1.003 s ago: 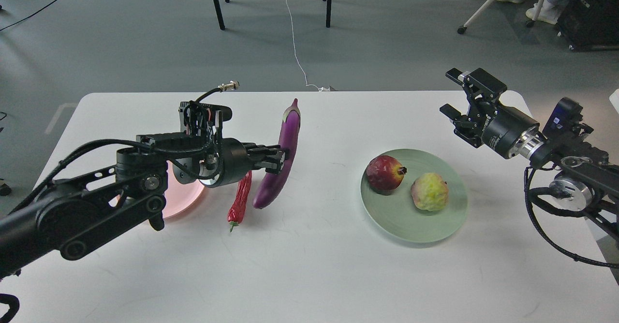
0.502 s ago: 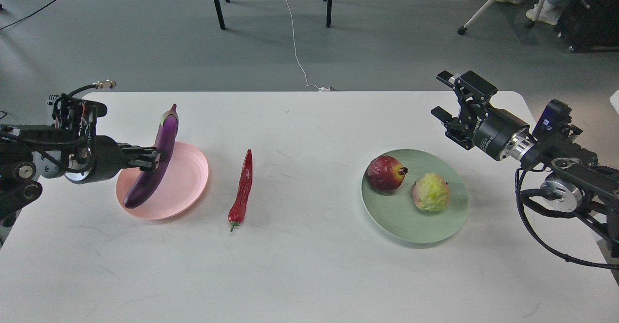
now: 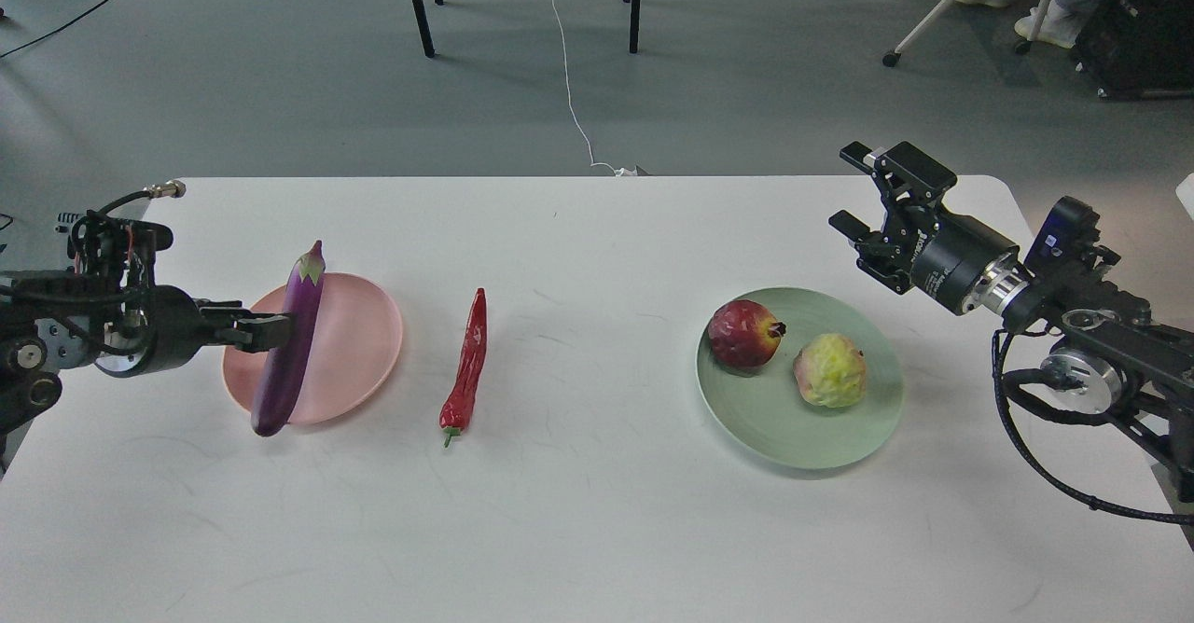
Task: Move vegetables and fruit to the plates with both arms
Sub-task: 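Release the eggplant on the pink plate and raise the left gripper, then lower the left gripper onto the red chili pepper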
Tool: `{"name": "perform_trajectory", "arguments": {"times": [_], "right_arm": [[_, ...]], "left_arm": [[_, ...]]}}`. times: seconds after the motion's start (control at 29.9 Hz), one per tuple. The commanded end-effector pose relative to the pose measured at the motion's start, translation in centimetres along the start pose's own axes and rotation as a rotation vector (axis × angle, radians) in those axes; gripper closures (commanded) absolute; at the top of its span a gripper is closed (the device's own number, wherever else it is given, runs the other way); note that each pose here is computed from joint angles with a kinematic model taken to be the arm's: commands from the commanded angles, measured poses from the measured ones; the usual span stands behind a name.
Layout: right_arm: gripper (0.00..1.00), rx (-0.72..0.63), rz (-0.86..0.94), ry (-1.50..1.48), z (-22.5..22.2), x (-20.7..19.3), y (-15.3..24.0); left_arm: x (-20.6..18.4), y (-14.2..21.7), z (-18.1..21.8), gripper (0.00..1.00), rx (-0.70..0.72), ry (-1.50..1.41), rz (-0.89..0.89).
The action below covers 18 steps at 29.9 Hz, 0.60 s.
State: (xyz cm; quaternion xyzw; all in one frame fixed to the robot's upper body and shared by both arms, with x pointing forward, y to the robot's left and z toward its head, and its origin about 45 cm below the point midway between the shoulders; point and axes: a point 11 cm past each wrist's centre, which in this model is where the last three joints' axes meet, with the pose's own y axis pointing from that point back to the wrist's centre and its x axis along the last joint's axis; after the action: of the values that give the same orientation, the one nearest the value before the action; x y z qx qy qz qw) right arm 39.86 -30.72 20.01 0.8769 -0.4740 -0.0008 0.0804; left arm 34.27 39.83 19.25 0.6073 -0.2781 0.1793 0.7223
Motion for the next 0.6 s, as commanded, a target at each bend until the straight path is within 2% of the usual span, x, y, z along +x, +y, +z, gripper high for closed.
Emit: {"name": "perform_trajectory", "arguments": {"times": [0.0, 0.13, 0.23, 0.33, 0.57], "right_arm": [[0.04, 0.000, -0.001, 0.000, 0.0, 0.0, 0.0], [0.04, 0.000, -0.001, 0.000, 0.0, 0.0, 0.0], [0.04, -0.001, 0.002, 0.002, 0.0, 0.1, 0.1], [0.04, -0.002, 0.006, 0.005, -0.1, 0.3, 0.2], [0.04, -0.005, 0.009, 0.006, 0.0, 0.4, 0.4]], "left_arm": [[1.5, 0.3, 1.1, 0.01, -0.034, -0.008, 0.045], [4.7, 1.2, 5.7, 0.01, -0.159, -0.034, 0.137], [4.8, 0.3, 9.6, 0.01, -0.250, -0.051, 0.138], [4.3, -1.0, 12.0, 0.02, -0.283, -0.055, 0.126], [0.9, -4.6, 15.0, 0.03, -0.287, -0.100, 0.041]]}}
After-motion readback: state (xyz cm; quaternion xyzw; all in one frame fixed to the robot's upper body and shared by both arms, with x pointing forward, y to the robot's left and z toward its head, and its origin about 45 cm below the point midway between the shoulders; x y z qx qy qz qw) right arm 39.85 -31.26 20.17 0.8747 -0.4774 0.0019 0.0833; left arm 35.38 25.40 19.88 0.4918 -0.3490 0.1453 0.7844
